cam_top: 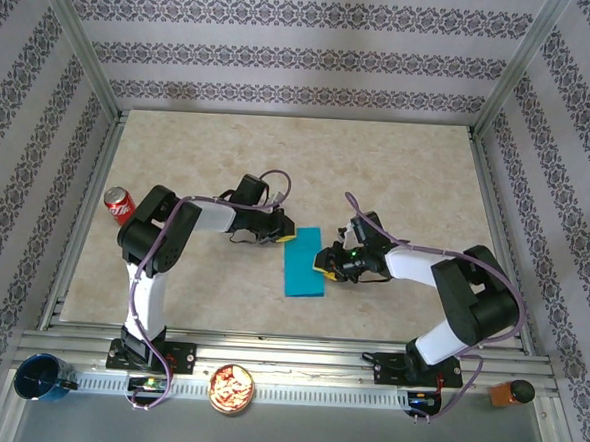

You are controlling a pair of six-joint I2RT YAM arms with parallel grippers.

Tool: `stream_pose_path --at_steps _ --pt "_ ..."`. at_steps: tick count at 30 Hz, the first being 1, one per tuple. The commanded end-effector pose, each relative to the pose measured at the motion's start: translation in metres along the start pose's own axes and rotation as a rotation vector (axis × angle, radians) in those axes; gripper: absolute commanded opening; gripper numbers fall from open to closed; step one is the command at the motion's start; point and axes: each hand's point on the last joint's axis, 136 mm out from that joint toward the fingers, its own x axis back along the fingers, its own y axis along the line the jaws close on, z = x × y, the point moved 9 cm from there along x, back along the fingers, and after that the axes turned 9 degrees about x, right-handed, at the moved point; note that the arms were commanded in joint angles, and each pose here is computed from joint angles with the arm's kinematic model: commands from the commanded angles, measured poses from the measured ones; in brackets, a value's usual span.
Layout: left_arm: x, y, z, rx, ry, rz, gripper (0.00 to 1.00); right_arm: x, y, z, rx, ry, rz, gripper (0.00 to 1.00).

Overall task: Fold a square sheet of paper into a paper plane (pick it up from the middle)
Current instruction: Fold the triangle a second time at the center of the table.

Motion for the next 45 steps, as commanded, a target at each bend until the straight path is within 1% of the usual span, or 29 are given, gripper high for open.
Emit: stream_pose_path --at_steps 1,5,9,14,16,19,22,25,27,29,31,32,34,36,41,45 --pt "-0.01 0.008 -0.003 -0.048 0.021 -0.054 0.13 -0.001 0.007 -0.013 0.019 -0.011 -0.061 0.29" --pt "-0.006 -0.005 -0.005 -0.095 0.03 -0.062 0.15 -0.004 0.005 -0.02 0.013 -0.003 -0.08 0.29" --pt "0.003 -0.021 -0.006 -0.142 0.008 -0.069 0.19 -0.005 0.004 -0.023 0.012 -0.001 -0.089 0.27" --pt "0.021 -0.044 -0.004 -0.196 -0.042 -0.047 0.36 -0.004 0.002 -0.025 0.01 -0.01 -0.092 0.27" --pt "0.031 -0.054 0.001 -0.231 -0.083 -0.049 0.47 -0.004 0.002 -0.026 0.008 -0.013 -0.095 0.26" --pt "0.044 -0.065 0.011 -0.287 -0.129 -0.044 0.51 -0.005 0.002 -0.026 0.006 -0.012 -0.107 0.24" --pt "0.052 -0.072 0.027 -0.346 -0.146 -0.039 0.53 -0.006 0.002 -0.027 0.001 -0.012 -0.12 0.23" --pt "0.055 -0.076 0.055 -0.477 -0.184 -0.057 0.55 -0.007 0.002 -0.027 -0.001 -0.012 -0.128 0.23" --pt "0.053 -0.076 0.079 -0.58 -0.199 -0.081 0.54 -0.006 0.003 -0.027 0.001 -0.014 -0.134 0.23" --pt "0.049 -0.074 0.106 -0.721 -0.208 -0.08 0.53 -0.006 0.003 -0.026 0.002 -0.012 -0.144 0.23" --pt "0.045 -0.067 0.127 -0.839 -0.259 -0.125 0.49 -0.006 0.003 -0.025 -0.002 -0.007 -0.149 0.23" --pt "0.042 -0.065 0.14 -0.921 -0.263 -0.153 0.5 -0.006 0.003 -0.025 -0.002 -0.007 -0.15 0.23" --pt "0.036 -0.06 0.155 -1.028 -0.274 -0.226 0.53 -0.006 0.003 -0.025 -0.003 -0.01 -0.152 0.24" --pt "0.028 -0.058 0.167 -1.101 -0.271 -0.282 0.55 -0.007 0.003 -0.026 -0.005 -0.01 -0.161 0.24" --pt "0.002 -0.057 0.192 -1.255 -0.252 -0.455 0.66 -0.008 0.006 -0.027 -0.012 -0.014 -0.189 0.24" --pt "-0.014 -0.055 0.201 -1.343 -0.229 -0.558 0.69 -0.007 0.004 -0.026 -0.018 -0.017 -0.18 0.24"
